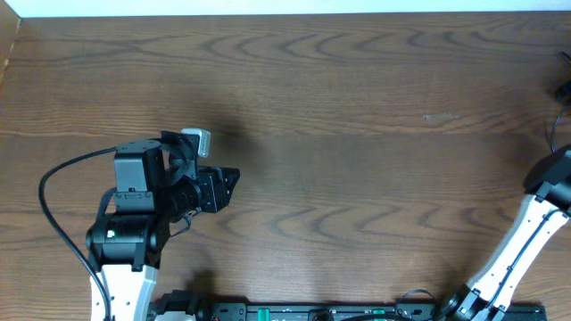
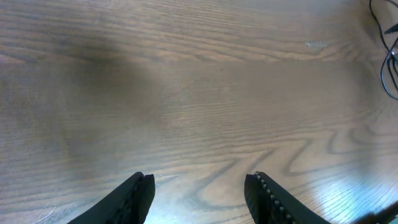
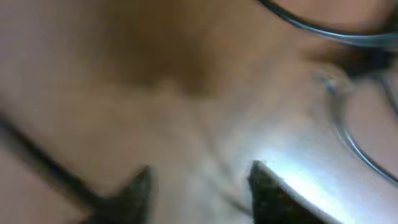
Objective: Untangle cables
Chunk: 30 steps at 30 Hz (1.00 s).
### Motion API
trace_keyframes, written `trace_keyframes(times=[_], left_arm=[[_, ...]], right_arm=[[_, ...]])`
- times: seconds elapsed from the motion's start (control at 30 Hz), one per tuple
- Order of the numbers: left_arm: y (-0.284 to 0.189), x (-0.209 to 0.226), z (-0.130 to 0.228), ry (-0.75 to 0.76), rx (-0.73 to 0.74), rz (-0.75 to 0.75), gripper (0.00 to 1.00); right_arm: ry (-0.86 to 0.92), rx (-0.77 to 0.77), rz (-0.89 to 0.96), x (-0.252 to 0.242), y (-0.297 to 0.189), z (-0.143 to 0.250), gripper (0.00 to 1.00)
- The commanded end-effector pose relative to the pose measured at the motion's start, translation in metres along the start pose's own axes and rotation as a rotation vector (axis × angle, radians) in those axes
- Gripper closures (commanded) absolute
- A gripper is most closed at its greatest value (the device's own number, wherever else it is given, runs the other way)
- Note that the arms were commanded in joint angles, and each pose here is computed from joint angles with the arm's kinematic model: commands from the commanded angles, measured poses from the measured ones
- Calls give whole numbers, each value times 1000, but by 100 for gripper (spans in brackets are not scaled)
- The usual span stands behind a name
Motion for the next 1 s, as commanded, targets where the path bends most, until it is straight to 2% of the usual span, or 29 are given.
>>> trace_keyframes(times=[0.0, 0.2, 0.37, 0.47, 0.57, 0.7, 0.8, 0.97], left_arm=[[4, 3, 3, 14, 16, -12, 48], [4, 3, 3, 13, 17, -13, 48], [4, 3, 2, 14, 13, -12, 47], [4, 3, 1, 16, 11, -12, 47], [4, 3, 1, 17, 11, -12, 47], [4, 3, 0, 24, 5, -10, 47], [4, 3, -1, 26, 2, -10, 47], [4, 3, 0, 24, 5, -10, 47]], right_arm=[[-49, -58, -135, 53, 0, -7, 99], [-92, -249, -222, 106, -17, -39, 99], [-102, -442, -290, 122, -71, -74, 99], [-79, -563, -255, 108, -117, -95, 99], [-64, -694, -100, 77, -169, -110, 99], [-86, -795, 131, 38, -221, -115, 99], [-30, -797, 171, 17, -231, -114, 99], [20, -740, 188, -2, -216, -109, 99]])
Point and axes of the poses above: each gripper's point midway between its finger pads, its own y axis out along the fingers, its own x axis along the line the jaws close on, z = x × y, the point moved 1 cm from there along -y, back along the fingers, and after that the axes turned 6 degrees about -y, right-handed, at the moved point
